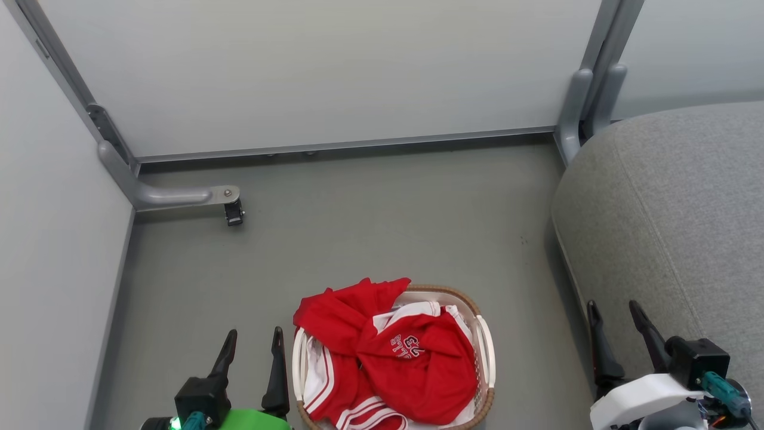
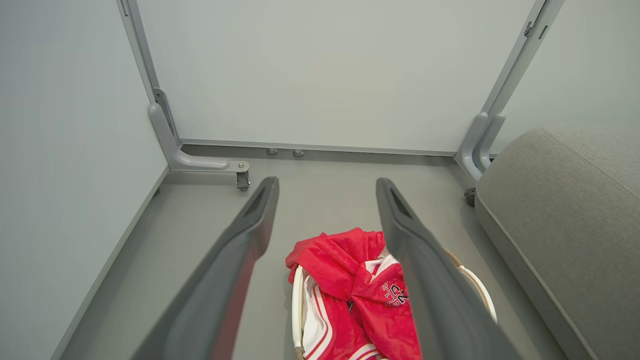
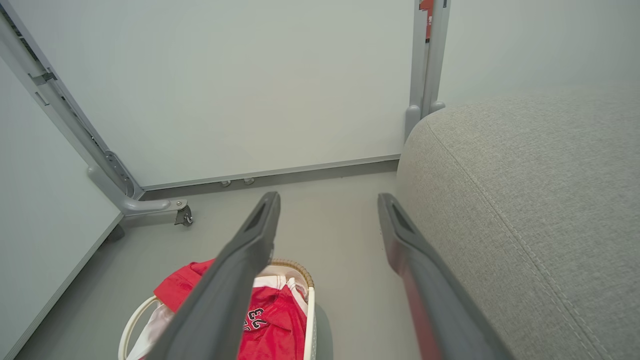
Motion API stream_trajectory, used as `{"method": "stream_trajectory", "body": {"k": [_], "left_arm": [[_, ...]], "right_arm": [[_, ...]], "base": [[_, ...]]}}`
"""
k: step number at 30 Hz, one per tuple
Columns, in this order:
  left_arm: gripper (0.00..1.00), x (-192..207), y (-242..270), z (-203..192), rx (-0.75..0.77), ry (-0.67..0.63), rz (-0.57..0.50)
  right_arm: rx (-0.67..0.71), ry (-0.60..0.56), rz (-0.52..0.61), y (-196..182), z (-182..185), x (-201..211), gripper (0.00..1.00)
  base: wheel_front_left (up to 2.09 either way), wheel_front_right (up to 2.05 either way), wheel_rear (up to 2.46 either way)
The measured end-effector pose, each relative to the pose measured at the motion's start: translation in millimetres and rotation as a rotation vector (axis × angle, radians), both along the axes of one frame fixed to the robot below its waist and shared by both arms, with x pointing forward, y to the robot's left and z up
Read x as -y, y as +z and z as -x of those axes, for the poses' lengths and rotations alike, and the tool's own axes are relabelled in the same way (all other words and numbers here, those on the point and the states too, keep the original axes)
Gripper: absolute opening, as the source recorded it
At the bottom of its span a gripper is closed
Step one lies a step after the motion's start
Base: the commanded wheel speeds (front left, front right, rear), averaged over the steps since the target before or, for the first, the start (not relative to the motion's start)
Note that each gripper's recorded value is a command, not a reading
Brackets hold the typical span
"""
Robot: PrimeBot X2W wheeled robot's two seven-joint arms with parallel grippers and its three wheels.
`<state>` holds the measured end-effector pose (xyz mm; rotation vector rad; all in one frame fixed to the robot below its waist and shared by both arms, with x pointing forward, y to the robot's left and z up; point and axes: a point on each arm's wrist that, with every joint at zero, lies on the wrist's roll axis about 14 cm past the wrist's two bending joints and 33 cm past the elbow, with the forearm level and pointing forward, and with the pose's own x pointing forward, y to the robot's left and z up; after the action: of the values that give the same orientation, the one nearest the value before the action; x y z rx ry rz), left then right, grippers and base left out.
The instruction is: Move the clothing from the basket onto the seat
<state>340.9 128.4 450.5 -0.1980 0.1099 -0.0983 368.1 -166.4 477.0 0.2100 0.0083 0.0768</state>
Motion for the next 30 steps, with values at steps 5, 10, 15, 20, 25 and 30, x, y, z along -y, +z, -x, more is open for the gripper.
{"method": "stream_trajectory", "body": {"k": [5,10,15,20,25,30], "left_arm": [[1.00,0,-2,-2,-0.006,-0.001,0.001],[1.00,6,-2,-12,-0.001,-0.031,-0.014],[1.00,13,1,-34,0.020,-0.078,-0.045],[1.00,26,2,-69,0.045,-0.142,-0.075],[1.00,48,-21,-101,0.014,-0.241,-0.133],[1.00,74,-65,-128,-0.051,-0.391,-0.229]], "right_arm": [[-0.006,-0.004,0.000,-2,-2,1,1.00],[0.001,-0.008,-0.001,-1,-12,2,1.00],[0.021,-0.003,0.001,4,-30,0,1.00],[0.036,0.006,-0.001,4,-55,-3,1.00],[0.030,0.005,-0.003,-6,-81,-2,1.00],[0.008,0.007,-0.013,-26,-108,-3,1.00]], "base": [[0.00,0.00,0.00],[0.00,0.00,0.00],[0.00,0.00,0.00],[0.00,0.00,0.00],[0.00,0.00,0.00],[0.00,0.00,0.00]]}}
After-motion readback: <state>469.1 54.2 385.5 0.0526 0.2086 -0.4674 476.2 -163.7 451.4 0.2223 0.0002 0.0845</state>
